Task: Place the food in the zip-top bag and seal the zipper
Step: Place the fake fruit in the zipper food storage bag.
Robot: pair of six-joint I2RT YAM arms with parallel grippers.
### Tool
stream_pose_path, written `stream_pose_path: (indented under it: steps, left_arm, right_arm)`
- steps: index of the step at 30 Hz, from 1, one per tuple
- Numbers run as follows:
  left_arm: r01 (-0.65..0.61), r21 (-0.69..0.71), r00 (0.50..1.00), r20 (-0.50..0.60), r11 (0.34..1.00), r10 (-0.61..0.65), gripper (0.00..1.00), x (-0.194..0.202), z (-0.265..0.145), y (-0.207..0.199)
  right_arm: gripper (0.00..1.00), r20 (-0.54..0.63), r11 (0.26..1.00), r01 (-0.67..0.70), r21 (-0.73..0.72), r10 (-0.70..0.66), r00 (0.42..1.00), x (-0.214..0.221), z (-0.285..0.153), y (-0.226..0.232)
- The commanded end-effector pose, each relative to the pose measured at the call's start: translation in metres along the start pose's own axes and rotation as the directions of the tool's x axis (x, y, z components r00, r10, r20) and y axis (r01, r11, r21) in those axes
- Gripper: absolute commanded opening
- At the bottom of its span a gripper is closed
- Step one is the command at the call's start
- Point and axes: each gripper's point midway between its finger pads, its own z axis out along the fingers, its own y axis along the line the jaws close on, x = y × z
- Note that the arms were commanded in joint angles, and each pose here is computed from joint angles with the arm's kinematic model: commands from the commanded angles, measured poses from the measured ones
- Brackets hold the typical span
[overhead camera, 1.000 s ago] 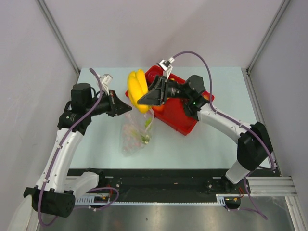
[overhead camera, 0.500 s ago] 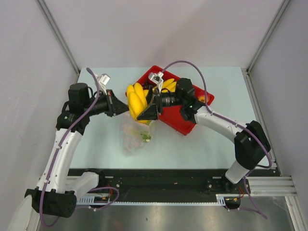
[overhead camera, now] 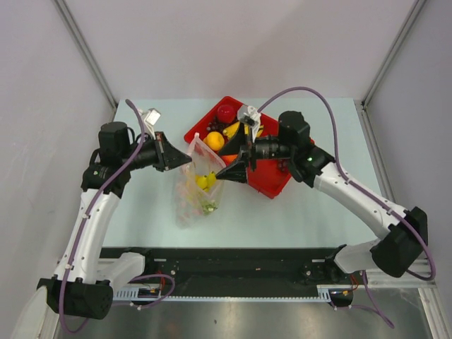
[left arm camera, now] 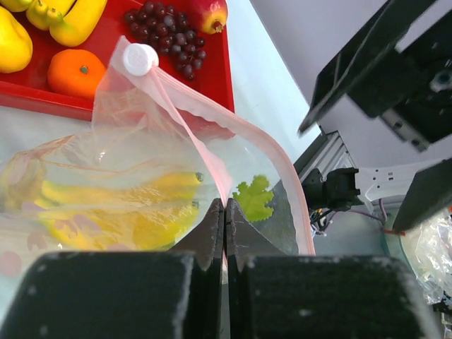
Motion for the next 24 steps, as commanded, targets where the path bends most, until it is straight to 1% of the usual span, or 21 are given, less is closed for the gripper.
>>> stream_pose_path:
  steps: [1, 2, 3, 6, 7, 8, 9, 10, 11, 12, 13, 14, 15, 16, 17, 18, 19, 20, 24]
  left_arm:
    - [-0.095, 0.035, 0.994, 0.057, 0.995, 0.092, 0.00, -0.017, -0.014, -0.021]
    - [-0.103, 0.032, 0.993, 0.060, 0.994, 0.101, 0.00, -0.016, -0.015, -0.022]
    - [-0.103, 0.020, 0.993, 0.061, 0.994, 0.102, 0.00, -0.016, -0.015, -0.020]
    - [-0.108, -0.016, 0.992, 0.062, 0.994, 0.109, 0.00, -0.018, -0.018, -0.017]
    - [-0.097, -0.032, 0.994, 0.051, 0.995, 0.099, 0.00, -0.016, -0.019, -0.015]
    - [-0.105, -0.047, 0.993, 0.054, 0.993, 0.108, 0.00, -0.016, -0.020, -0.013]
    - [-0.110, -0.079, 0.991, 0.063, 0.991, 0.115, 0.00, -0.017, -0.021, -0.008]
    - [-0.118, -0.087, 0.990, 0.071, 0.989, 0.125, 0.00, -0.018, -0.022, -0.008]
    - [-0.123, -0.098, 0.989, 0.071, 0.988, 0.130, 0.00, -0.017, -0.022, -0.004]
    - [-0.133, -0.104, 0.987, 0.082, 0.986, 0.142, 0.00, -0.018, -0.023, -0.005]
    - [-0.130, -0.109, 0.987, 0.080, 0.986, 0.139, 0.00, -0.017, -0.022, -0.003]
    - [-0.134, -0.112, 0.986, 0.083, 0.985, 0.144, 0.00, -0.018, -0.022, -0.002]
    - [-0.134, -0.118, 0.986, 0.084, 0.984, 0.144, 0.00, -0.018, -0.022, -0.001]
    - [-0.135, -0.127, 0.986, 0.085, 0.983, 0.146, 0.00, -0.018, -0.022, 0.001]
    - [-0.136, -0.128, 0.986, 0.083, 0.983, 0.147, 0.00, -0.017, -0.022, 0.002]
    - [-0.138, -0.132, 0.985, 0.085, 0.982, 0.150, 0.00, -0.018, -0.021, 0.003]
    - [-0.137, -0.138, 0.985, 0.086, 0.981, 0.150, 0.00, -0.018, -0.021, 0.005]
    - [-0.136, -0.142, 0.985, 0.086, 0.980, 0.149, 0.00, -0.018, -0.021, 0.006]
    - [-0.127, -0.163, 0.987, 0.080, 0.978, 0.142, 0.00, -0.018, -0.019, 0.012]
  right_arm:
    - [1.00, 0.019, 0.982, -0.025, 0.186, 0.022, 1.000, -0.024, -0.034, -0.029]
    - [0.95, -0.001, 0.975, -0.056, 0.217, 0.057, 0.998, -0.015, -0.036, -0.041]
    - [0.93, -0.020, 0.970, -0.076, 0.231, 0.083, 0.996, -0.010, -0.038, -0.047]
    - [0.89, -0.070, 0.929, -0.136, 0.344, 0.169, 0.983, 0.006, -0.056, -0.078]
    - [0.89, -0.078, 0.892, -0.176, 0.416, 0.228, 0.971, 0.012, -0.076, -0.095]
    - [0.89, -0.104, 0.865, -0.159, 0.476, 0.235, 0.966, 0.021, -0.087, -0.116]
    - [0.88, -0.135, 0.826, -0.183, 0.533, 0.296, 0.945, 0.038, -0.102, -0.126]
    - [0.88, -0.149, 0.795, -0.150, 0.588, 0.289, 0.946, 0.039, -0.121, -0.143]
    - [0.88, -0.202, 0.747, -0.072, 0.661, 0.269, 0.942, 0.048, -0.140, -0.163]
    - [0.89, -0.246, 0.706, -0.055, 0.706, 0.317, 0.916, 0.068, -0.154, -0.180]
    - [0.89, -0.267, 0.668, -0.012, 0.744, 0.314, 0.911, 0.069, -0.167, -0.192]
    - [0.90, -0.286, 0.600, 0.037, 0.799, 0.325, 0.901, 0.074, -0.192, -0.211]
    - [0.91, -0.291, 0.566, 0.045, 0.823, 0.353, 0.889, 0.084, -0.202, -0.224]
    - [0.95, -0.295, 0.521, 0.065, 0.851, 0.371, 0.880, 0.088, -0.217, -0.236]
    - [0.97, -0.307, 0.493, 0.095, 0.865, 0.370, 0.877, 0.088, -0.230, -0.246]
    - [0.98, -0.315, 0.466, 0.105, 0.878, 0.399, 0.861, 0.100, -0.237, -0.257]
    - [0.98, -0.316, 0.426, 0.125, 0.896, 0.415, 0.853, 0.103, -0.247, -0.265]
    - [0.98, -0.313, 0.400, 0.136, 0.906, 0.419, 0.852, 0.101, -0.254, -0.272]
    - [1.00, -0.337, 0.347, 0.173, 0.922, 0.496, 0.800, 0.129, -0.268, -0.290]
